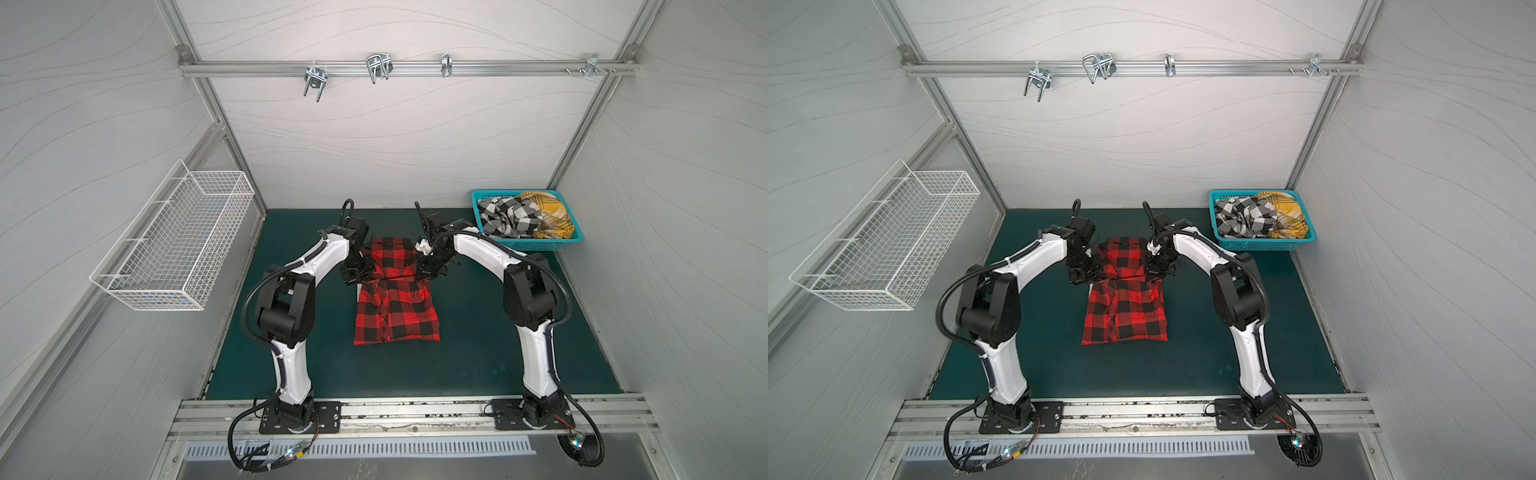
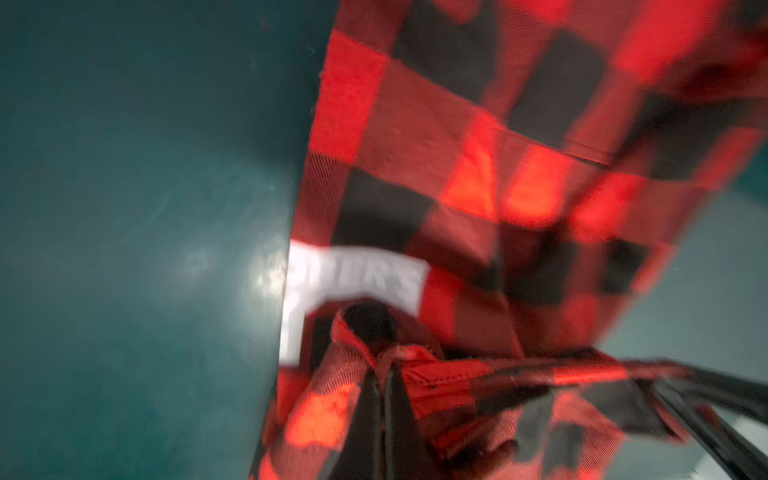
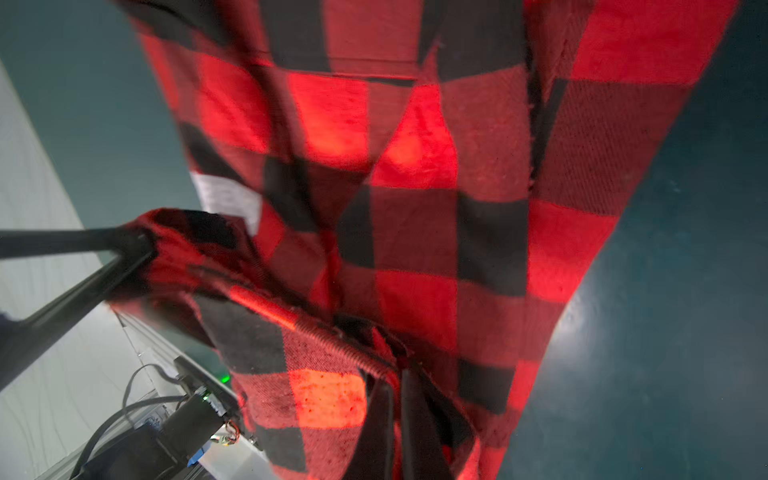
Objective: Fold and stack the long sleeve shirts
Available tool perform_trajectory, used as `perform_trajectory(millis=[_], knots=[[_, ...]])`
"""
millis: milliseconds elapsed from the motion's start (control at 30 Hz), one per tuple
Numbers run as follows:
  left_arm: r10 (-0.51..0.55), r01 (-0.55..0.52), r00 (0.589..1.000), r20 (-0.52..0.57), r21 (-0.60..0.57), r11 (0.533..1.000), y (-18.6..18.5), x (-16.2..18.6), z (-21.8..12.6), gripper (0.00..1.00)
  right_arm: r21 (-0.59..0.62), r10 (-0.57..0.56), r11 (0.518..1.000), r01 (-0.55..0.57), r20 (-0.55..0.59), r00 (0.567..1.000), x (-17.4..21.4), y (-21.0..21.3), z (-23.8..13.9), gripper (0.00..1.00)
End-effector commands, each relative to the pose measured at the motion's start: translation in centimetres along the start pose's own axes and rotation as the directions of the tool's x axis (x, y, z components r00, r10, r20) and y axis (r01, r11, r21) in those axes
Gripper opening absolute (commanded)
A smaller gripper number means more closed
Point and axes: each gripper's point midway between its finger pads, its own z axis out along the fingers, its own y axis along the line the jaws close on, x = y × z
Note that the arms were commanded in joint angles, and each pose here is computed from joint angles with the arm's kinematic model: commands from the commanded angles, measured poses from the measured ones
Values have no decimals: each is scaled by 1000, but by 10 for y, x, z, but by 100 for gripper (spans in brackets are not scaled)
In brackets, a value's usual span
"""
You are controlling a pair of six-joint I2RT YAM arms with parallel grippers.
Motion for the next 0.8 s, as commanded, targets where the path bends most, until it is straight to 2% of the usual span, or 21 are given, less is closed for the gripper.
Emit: perform_trajectory(millis=[0, 33, 133, 200, 300, 367, 467, 533, 633, 700, 767], knots=[[11, -11, 1000, 2, -81, 997, 9, -16, 15, 4, 64, 77, 995, -75, -18, 997, -5, -32, 14, 6], [9, -9, 1000, 3, -100, 995, 10, -20, 18, 16, 61, 78, 995, -77, -13, 997, -7, -32, 13, 15], [17, -12, 999, 35, -133, 991, 10, -31, 12, 37, 85, 68, 994, -69, 11, 998, -12, -34, -1, 35], [27, -19, 998, 63, -123, 992, 5, -36, -6, 44, 118, 51, 991, -55, 36, 998, -13, -34, -18, 50], [50, -36, 988, 145, -99, 994, -5, -33, -48, 50, 149, 5, 989, -16, 71, 997, -3, -24, -47, 57], [72, -58, 979, 190, -78, 995, -10, -19, -76, 52, 163, -9, 987, -5, 87, 996, 15, -17, -61, 58], [106, -104, 978, 177, -20, 994, -21, 21, -85, 50, 142, -16, 990, 4, 86, 996, 49, -2, -69, 57], [113, -120, 988, 102, 62, 991, -35, 58, -71, 45, 104, -34, 994, 27, 64, 997, 77, 14, -65, 47], [90, -85, 996, -22, 182, 980, -52, 92, -43, 36, 55, -37, 998, 36, 24, 999, 111, 29, -51, 35], [85, -72, 994, -62, 187, 980, -53, 97, -27, 30, 26, -29, 999, 29, 4, 1000, 122, 32, -40, 31], [81, -64, 993, -86, 183, 981, -54, 96, -12, 29, 11, -15, 1000, 15, -23, 1000, 128, 29, -25, 28]])
